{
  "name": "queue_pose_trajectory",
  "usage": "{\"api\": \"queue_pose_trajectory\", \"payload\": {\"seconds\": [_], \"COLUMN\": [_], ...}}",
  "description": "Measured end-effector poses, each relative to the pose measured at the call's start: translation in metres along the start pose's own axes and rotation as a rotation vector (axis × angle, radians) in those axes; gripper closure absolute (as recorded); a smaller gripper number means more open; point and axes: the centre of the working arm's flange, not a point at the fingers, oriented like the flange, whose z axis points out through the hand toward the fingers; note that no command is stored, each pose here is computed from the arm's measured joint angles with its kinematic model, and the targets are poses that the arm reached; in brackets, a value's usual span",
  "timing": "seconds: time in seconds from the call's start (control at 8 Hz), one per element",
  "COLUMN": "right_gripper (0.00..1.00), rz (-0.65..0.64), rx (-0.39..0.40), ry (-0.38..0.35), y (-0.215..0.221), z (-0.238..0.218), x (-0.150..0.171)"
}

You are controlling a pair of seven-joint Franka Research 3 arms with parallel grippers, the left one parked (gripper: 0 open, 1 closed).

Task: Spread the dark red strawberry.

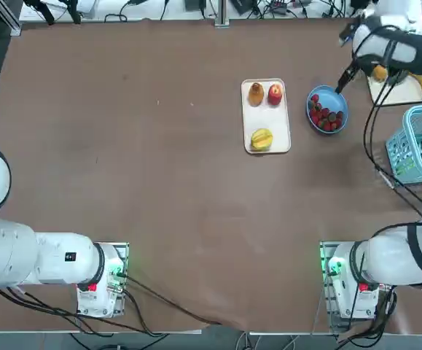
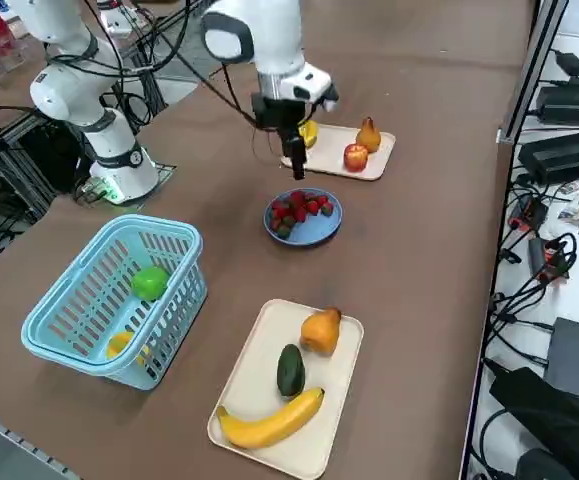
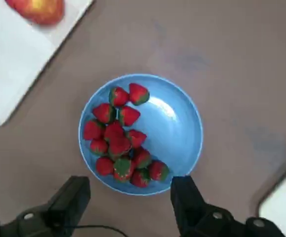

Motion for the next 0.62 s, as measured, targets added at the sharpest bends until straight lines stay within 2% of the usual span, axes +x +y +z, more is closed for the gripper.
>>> {"api": "queue_pose_trajectory", "payload": {"seconds": [0.25, 0.62], "right_gripper": [0.0, 0.02], "rz": [-0.147, -0.22], "rx": [-0.012, -0.022], "ry": [0.007, 0.014], "y": [0.002, -0.016], "z": [0.021, 0.046], "x": [0.006, 0.014]}}
